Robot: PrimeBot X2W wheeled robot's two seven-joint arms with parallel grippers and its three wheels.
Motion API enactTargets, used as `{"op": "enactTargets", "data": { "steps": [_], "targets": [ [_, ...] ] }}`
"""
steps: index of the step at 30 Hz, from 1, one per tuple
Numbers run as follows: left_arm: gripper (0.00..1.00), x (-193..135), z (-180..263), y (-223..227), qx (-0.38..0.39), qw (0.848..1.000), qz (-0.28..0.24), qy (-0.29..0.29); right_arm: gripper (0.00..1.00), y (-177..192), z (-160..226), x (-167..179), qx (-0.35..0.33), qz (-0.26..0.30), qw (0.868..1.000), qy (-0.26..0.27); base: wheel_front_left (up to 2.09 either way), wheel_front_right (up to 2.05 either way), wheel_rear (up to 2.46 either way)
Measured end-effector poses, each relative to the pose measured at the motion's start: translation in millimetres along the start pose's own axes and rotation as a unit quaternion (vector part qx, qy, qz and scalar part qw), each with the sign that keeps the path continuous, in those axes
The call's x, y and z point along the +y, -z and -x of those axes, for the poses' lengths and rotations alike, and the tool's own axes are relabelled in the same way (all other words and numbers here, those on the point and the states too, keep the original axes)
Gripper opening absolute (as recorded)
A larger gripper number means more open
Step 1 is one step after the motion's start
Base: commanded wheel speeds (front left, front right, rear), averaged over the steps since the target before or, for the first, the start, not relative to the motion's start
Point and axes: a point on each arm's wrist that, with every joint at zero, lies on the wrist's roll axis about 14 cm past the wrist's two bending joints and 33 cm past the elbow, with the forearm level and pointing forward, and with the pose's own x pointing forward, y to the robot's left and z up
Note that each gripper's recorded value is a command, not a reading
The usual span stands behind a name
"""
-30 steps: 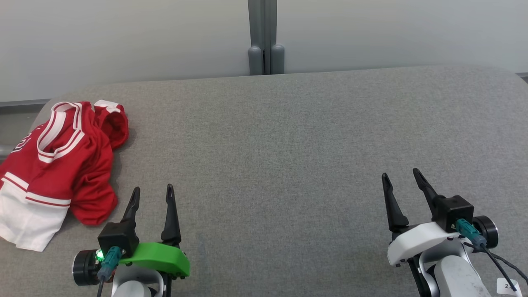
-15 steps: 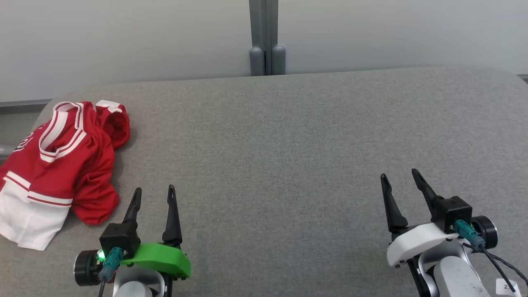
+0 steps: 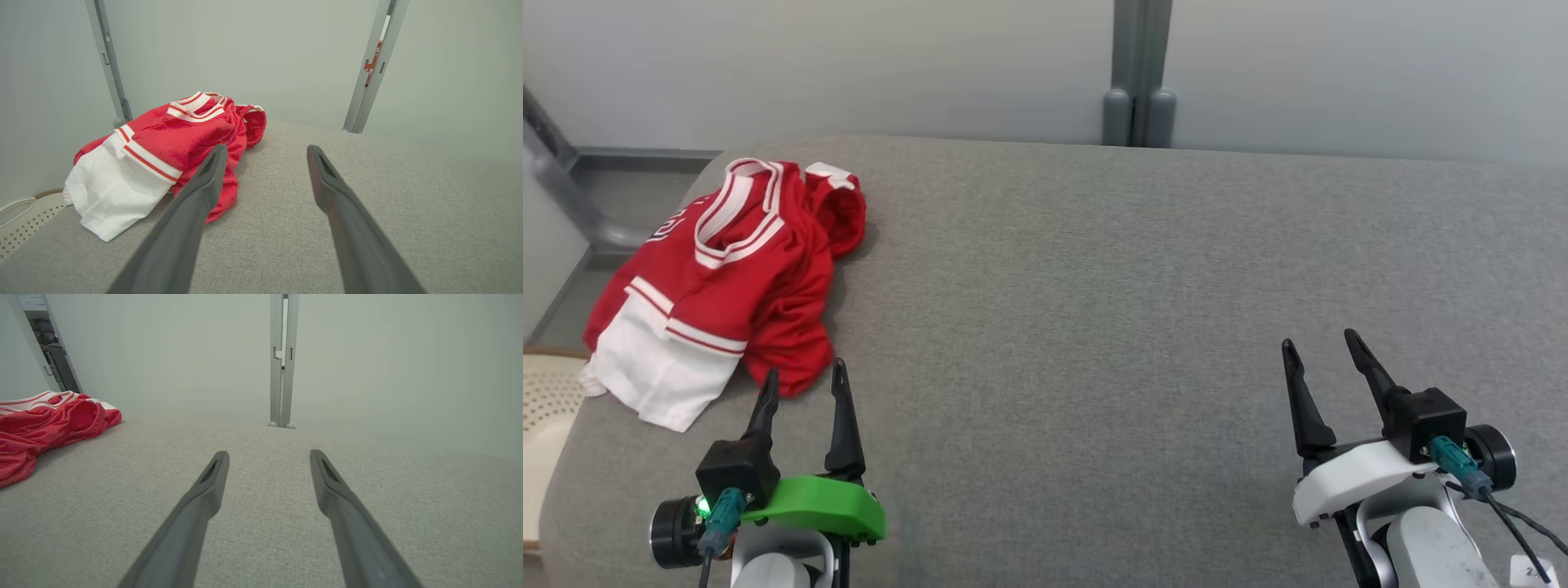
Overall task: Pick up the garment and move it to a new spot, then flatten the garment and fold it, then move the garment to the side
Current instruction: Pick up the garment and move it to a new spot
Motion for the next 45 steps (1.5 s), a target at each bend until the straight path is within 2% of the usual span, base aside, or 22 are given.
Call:
{"op": "enactTargets", "data": {
  "steps": [4, 12, 19, 23, 34, 40, 45],
  "targets": [
    [1.0, 25.1, 9.9, -5.4, -0.007, 0.999, -0.001, -0.037, 1.0, 1.7, -12.7, 19.0, 0.0, -0.003, 1.0, -0.029, 0.0, 0.0, 0.0],
    [1.0, 87.4, 47.1, -13.9, -0.016, 0.991, -0.012, -0.133, 1.0, 6.9, -39.8, 78.8, 0.003, -0.011, 0.994, -0.113, 0.0, 0.0, 0.0],
    [1.0, 131.6, 84.0, -21.9, -0.025, 0.976, -0.019, -0.215, 1.0, 2.9, -56.4, 144.2, -0.005, -0.022, 0.979, -0.202, 0.0, 0.0, 0.0],
    [1.0, 143.1, 96.4, -20.7, -0.021, 0.97, -0.024, -0.24, 1.0, 8.7, -61.3, 163.5, 0.002, -0.029, 0.973, -0.227, 0.0, 0.0, 0.0],
    [1.0, 148.6, 96.2, -13.1, -0.007, 0.969, -0.022, -0.246, 1.0, 14.4, -65.9, 164.8, 0.01, -0.032, 0.973, -0.228, 0.0, 0.0, 0.0],
    [1.0, 138.8, 37.0, -14.8, 0.013, 0.982, 0.018, -0.186, 1.0, 19.2, -68.7, 157.4, 0.012, -0.024, 0.975, -0.219, 0.0, 0.0, 0.0],
    [1.0, 134.6, -5.1, -15.0, 0.053, 0.985, 0.05, -0.159, 1.0, 23.4, -65.6, 153.8, 0.019, -0.02, 0.975, -0.218, 0.0, 0.0, 0.0]
  ]
}}
